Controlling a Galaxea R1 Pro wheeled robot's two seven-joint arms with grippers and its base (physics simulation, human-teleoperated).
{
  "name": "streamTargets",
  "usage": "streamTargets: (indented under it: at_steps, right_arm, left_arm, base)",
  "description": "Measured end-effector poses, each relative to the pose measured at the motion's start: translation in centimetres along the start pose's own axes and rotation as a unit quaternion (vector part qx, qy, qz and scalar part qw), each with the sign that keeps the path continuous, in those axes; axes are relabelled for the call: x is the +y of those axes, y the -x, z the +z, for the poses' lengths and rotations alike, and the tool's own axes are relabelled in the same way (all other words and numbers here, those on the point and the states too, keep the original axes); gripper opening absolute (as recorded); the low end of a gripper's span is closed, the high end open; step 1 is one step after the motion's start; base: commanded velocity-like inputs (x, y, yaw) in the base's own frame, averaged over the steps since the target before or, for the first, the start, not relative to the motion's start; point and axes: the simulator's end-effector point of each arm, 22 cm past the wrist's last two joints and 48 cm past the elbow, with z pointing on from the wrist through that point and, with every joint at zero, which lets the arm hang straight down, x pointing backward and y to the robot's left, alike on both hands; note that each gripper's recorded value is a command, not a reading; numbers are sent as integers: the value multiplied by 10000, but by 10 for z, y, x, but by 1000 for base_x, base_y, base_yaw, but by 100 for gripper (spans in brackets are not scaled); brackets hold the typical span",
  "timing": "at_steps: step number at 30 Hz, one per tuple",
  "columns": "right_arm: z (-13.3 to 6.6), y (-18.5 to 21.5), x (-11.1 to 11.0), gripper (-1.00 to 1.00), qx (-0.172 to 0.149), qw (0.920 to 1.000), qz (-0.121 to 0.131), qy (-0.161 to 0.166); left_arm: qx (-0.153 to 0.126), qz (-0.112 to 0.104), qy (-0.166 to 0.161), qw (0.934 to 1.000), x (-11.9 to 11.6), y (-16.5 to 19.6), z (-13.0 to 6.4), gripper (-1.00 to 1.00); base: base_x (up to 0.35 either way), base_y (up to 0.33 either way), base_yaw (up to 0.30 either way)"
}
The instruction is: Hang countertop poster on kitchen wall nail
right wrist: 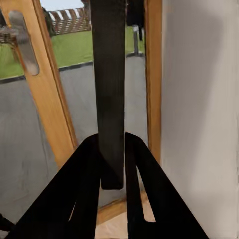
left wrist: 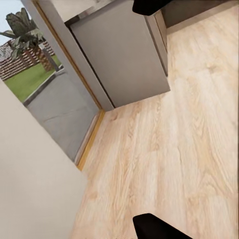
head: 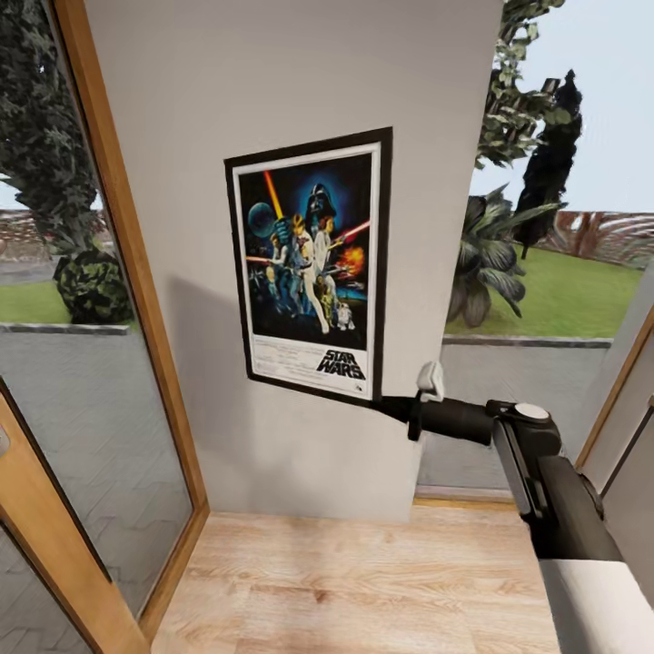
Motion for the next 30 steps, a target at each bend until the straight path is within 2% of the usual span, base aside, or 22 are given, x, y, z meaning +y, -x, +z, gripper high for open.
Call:
streamTargets:
  at_steps: [7, 10, 12, 18, 25, 30]
  right_arm:
    - [4, 36, -1, -100, -167, 9995, -273, 63]
    - [7, 48, 0, -100, -246, 9991, -339, 107]
    - [10, 60, 6, -100, -415, 9984, -318, 228]
    - [15, 70, 13, -100, -630, 9970, -192, 400]
    - [24, 70, 17, -100, -694, 9963, -46, 500]
    - [32, 62, 9, -100, -654, 9961, 216, 548]
  left_arm:
    - [-4, 5, 37, 10000, 3, 2, -4, 100]
    - [63, -43, 114, 9999, 7, -8, -14, 100]
    - [99, -60, 168, 9998, 10, -12, -21, 100]
    - [128, -72, 199, 9997, 12, -16, -25, 100]
    - [126, -74, 198, 9997, 12, -16, -26, 100]
    - [126, -74, 196, 9997, 11, -16, -26, 100]
  base:
    - [0, 0, 0]
    - [0, 0, 0]
    - [0, 0, 0]
    - [0, 0, 0]
    - [0, 0, 0]
    - [0, 0, 0]
